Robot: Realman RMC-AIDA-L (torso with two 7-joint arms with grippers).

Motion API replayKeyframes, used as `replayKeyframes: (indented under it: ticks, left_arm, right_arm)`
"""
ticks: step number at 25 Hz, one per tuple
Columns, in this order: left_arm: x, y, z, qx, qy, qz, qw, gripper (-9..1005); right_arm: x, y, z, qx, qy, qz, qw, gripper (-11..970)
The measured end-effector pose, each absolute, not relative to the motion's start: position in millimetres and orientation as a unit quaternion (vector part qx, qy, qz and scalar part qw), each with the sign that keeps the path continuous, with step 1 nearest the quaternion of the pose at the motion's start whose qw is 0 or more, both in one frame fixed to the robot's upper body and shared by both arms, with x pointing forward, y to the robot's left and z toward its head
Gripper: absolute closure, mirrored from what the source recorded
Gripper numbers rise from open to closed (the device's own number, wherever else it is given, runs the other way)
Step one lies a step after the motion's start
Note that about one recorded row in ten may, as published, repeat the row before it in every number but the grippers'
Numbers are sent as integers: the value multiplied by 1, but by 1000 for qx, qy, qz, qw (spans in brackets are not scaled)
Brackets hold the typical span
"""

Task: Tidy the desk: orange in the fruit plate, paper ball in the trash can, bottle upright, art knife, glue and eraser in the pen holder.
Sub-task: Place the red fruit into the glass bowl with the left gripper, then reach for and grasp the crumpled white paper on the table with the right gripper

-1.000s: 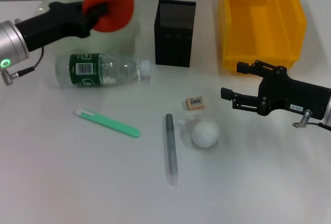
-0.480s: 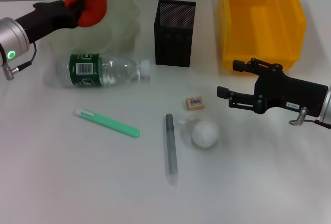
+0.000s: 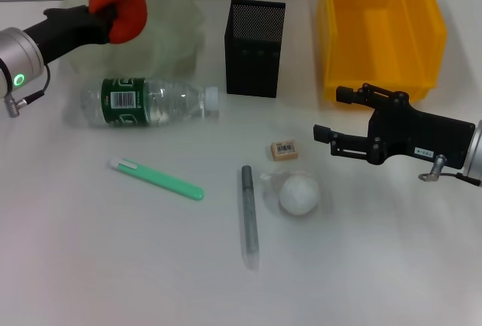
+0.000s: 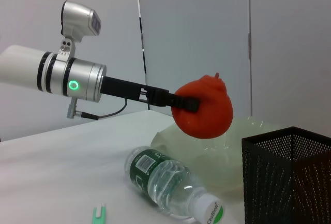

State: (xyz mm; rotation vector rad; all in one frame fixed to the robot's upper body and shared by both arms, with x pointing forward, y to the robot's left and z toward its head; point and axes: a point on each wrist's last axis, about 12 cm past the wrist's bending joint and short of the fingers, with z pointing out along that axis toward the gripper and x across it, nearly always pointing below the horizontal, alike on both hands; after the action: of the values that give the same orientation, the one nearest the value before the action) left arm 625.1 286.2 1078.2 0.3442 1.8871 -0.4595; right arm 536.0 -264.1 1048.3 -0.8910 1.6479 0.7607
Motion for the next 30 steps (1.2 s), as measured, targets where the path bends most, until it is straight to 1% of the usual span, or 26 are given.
replayKeyframes:
  ticks: [5,30]
  left_arm:
    - [625,285,1077,144,800,-194,549,926]
    - [625,281,1078,150,796,-208,548,177]
  right_arm:
    - [536,-264,1048,-374,691,319,531,142]
    - [536,-266,1048,-372,692,317,532,141]
